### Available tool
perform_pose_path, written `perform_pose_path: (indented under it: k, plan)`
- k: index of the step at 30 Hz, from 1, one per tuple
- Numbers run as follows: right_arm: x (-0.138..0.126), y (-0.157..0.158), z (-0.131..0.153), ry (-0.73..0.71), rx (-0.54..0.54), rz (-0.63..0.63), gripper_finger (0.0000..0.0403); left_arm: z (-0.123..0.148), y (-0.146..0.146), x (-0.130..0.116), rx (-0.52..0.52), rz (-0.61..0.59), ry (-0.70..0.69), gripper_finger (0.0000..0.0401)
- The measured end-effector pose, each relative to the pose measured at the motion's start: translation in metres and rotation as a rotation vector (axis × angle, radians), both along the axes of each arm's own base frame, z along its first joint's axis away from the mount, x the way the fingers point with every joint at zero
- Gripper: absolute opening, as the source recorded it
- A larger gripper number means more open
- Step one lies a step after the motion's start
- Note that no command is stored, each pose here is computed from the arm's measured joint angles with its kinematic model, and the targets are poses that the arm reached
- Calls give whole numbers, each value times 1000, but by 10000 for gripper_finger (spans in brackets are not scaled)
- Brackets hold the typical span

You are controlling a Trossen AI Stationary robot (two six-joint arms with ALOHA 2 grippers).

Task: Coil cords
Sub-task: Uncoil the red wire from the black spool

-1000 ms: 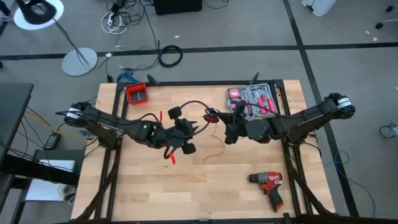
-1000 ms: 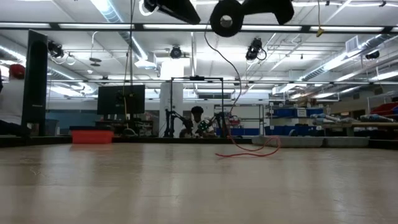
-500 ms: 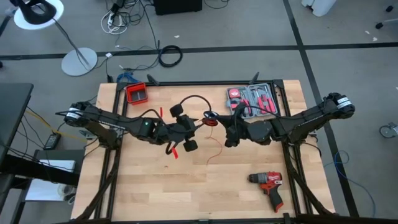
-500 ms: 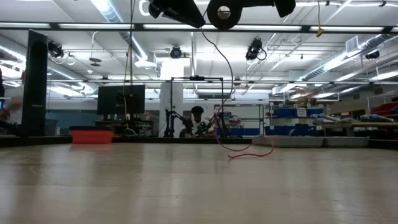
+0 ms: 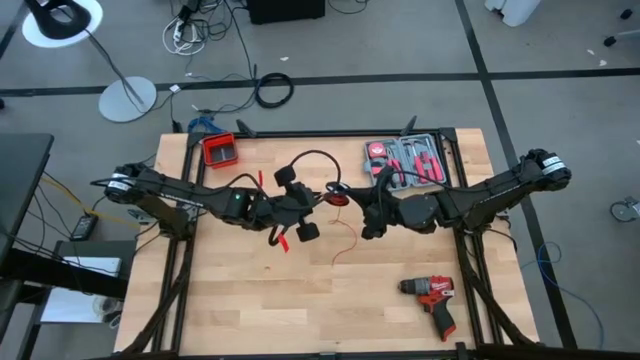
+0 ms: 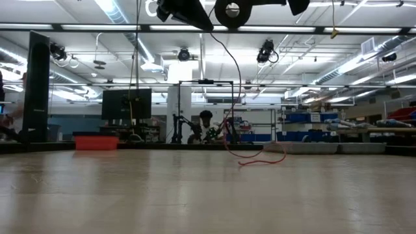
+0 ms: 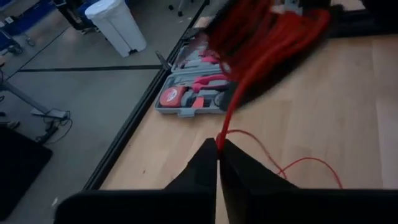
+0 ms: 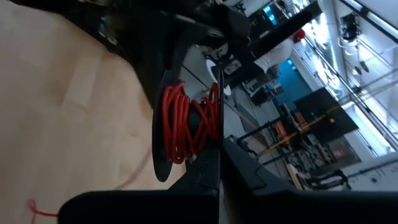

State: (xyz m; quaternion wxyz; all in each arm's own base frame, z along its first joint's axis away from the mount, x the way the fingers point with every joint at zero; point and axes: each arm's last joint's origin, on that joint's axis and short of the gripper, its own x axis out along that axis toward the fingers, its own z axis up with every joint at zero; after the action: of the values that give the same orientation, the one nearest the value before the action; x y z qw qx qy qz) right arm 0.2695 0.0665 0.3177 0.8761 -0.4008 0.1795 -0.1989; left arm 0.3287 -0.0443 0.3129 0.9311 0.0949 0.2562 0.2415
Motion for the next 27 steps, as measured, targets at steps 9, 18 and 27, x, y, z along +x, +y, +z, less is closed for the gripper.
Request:
perform_pose_path:
  k: [9, 18, 27]
  plan:
    - [-1, -7, -3, 34, -40, -104, 0, 16, -2, 3, 3, -33, -32, 2]
    - [3, -18, 5, -51, -10, -156, 0, 22, -9, 12, -90, -167, -102, 1]
    - [4, -17, 14, -137, -1, -143, 0, -23, -11, 40, -69, -148, 29, 0]
